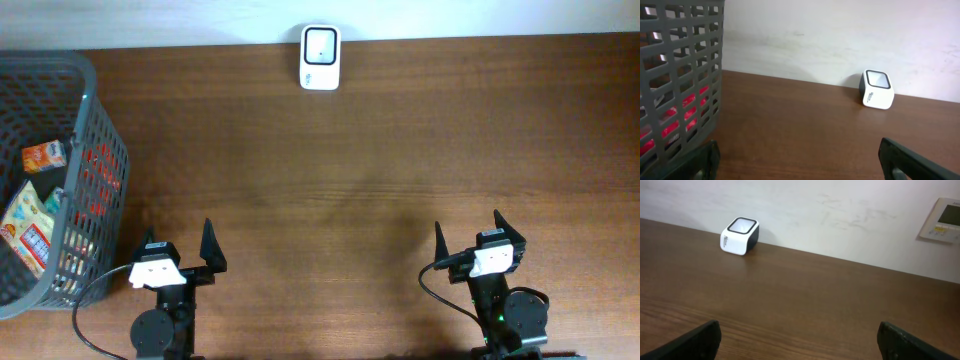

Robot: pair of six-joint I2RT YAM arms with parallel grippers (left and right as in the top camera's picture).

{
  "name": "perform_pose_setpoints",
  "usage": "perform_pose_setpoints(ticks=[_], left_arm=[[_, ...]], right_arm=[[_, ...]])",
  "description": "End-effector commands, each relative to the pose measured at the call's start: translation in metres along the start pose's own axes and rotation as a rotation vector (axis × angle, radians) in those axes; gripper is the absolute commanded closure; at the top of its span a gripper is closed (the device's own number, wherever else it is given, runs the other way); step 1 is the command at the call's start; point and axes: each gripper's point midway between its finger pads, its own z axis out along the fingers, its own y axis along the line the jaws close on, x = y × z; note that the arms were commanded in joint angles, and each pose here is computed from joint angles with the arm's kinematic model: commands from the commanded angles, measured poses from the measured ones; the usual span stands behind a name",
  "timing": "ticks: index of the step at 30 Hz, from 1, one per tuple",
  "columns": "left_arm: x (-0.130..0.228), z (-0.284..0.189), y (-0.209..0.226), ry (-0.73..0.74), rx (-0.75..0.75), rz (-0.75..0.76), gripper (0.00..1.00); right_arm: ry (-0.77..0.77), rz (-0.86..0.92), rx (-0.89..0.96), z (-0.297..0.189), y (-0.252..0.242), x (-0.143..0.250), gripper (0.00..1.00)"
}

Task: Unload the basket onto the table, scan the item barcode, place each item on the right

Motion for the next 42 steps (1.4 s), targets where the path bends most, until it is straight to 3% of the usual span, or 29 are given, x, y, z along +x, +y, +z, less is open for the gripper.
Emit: perform_pose_setpoints(ticks=[1,21,25,30,35,38,42], left_arm=[[-0.006,-0.001,-0.003,-0.026,0.015,-0.003,0.01],[-0.043,0.003,-0.01,-0.053,0.027,-0.004,0.01],[-0.066,0.01,-0.018,-0.034,0.052,-0.003,0.01],[-0.123,0.025,-0.038,-0.021,0.112,-0.001,0.01],[-0.168,0.051,-0.063,0.087,0.196,-0.004,0.01],[-0.194,0.079,-0.076,0.231,0.22,-0.006,0.01],[-0.212,0.104,-0.079,0.37,0.216,0.087,0.01]], right_arm=[[0.002,0.006,0.0,0.0,0.001,0.002,0.01],[0.002,0.006,0.0,0.0,0.001,0.002,0.01],[0.002,0.006,0.0,0.0,0.001,0.002,0.01],[0.002,0.006,0.0,0.0,0.001,0.002,0.01],[0.002,0.006,0.0,0.0,0.001,0.002,0.01],[0.002,0.006,0.0,0.0,0.001,0.002,0.01],[0.002,0.006,0.0,0.0,0.001,0.002,0.01]])
